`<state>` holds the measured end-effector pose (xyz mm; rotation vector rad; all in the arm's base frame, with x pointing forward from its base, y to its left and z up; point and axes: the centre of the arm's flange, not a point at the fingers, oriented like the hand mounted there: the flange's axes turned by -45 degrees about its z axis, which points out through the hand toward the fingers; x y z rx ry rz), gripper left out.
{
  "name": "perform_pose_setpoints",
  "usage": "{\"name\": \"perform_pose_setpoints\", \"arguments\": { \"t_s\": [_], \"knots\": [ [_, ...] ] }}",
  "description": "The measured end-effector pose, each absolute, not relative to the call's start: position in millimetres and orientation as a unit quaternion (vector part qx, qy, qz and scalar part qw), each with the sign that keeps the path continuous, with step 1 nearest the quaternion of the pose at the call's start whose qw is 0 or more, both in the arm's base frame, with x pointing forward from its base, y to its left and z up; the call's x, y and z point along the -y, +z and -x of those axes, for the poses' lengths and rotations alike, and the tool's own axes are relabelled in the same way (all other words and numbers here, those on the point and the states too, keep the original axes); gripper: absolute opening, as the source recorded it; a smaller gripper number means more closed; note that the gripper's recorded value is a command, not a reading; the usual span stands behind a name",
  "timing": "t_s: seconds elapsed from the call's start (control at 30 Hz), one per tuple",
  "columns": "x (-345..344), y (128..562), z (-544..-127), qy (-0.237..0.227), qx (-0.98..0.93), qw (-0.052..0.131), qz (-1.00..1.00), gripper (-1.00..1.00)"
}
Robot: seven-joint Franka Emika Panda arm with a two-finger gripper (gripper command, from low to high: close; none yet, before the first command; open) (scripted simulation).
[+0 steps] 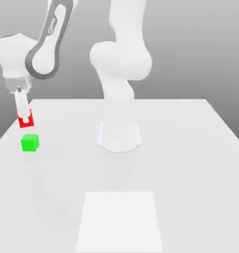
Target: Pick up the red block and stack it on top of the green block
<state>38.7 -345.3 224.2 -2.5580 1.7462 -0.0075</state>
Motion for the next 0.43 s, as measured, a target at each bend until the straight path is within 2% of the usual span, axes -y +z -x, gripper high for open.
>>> {"name": "perform_pose_setpoints", "arguments": {
  "t_s": [0.2, 0.43],
  "knots": [
    [343, 202, -42, -0.001, -0.563, 0.035, 0.826, -1.00],
    [342, 184, -41, 0.003, -0.563, 0.031, 0.826, -1.00]
  ]
}}
